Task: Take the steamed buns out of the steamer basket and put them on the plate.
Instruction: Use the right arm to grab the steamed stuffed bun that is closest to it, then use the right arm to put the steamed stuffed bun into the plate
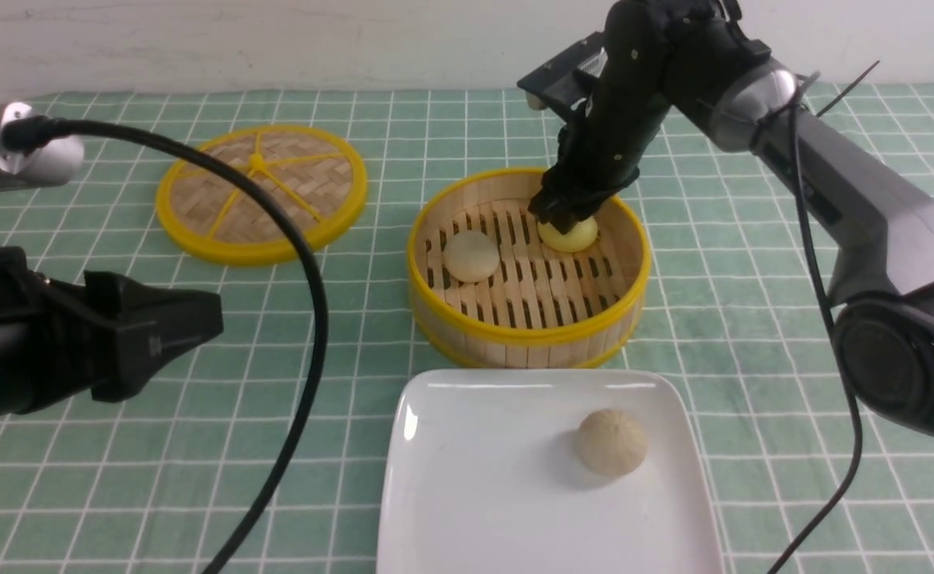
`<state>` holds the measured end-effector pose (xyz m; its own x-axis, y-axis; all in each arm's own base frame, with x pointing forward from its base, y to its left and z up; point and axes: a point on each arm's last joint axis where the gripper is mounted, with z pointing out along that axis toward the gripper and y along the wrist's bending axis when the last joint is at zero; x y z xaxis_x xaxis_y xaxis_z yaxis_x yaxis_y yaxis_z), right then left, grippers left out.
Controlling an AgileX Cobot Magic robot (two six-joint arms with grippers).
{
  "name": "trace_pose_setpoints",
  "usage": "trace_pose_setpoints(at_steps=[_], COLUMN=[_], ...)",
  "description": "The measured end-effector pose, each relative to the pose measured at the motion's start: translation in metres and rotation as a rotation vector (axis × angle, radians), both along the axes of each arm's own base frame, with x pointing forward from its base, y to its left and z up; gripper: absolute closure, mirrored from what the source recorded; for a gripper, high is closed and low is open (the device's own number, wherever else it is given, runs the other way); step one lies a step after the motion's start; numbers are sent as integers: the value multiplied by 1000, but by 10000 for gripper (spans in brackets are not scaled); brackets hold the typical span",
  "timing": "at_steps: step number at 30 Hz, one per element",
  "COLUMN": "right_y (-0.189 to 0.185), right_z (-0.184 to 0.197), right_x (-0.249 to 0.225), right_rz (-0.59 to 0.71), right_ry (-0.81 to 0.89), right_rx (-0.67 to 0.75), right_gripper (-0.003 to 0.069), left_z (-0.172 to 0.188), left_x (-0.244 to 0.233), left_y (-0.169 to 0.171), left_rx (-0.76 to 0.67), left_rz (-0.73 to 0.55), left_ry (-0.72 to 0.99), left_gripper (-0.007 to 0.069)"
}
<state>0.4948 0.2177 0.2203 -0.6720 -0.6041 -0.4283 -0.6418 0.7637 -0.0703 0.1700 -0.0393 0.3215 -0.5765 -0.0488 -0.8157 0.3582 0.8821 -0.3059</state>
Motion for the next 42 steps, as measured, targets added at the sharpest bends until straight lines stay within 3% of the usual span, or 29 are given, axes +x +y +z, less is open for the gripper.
trace_pose_setpoints(at_steps=[2,3,4,7,13,19,27,35,42], right_y=[0,0,0,0,-2,-16,-27,-41,-50], right_z=[0,0,3,15,61,166,253,295,285], right_x=[0,0,0,1,-6,-47,-105,-160,-197], right_rz=[11,14,24,33,10,-34,-22,5,21], right_ry=[-3,-4,-16,-57,-151,-303,-379,-348,-199], right_rx=[-6,-7,-8,4,59,213,448,560,570], right_gripper=[494,505,602,648,648,648,648,648,648], left_z=[0,0,0,0,0,0,0,0,0], left_x=[0,0,0,0,0,0,1,1,2], left_y=[0,0,0,0,0,1,1,2,2], left_rx=[-2,-2,-2,-4,-4,7,9,15,18], left_rz=[1,1,2,3,3,7,16,14,15], left_ry=[1,1,2,3,3,-2,-10,-14,-13], left_gripper=[221,221,221,221,221,221,221,221,221])
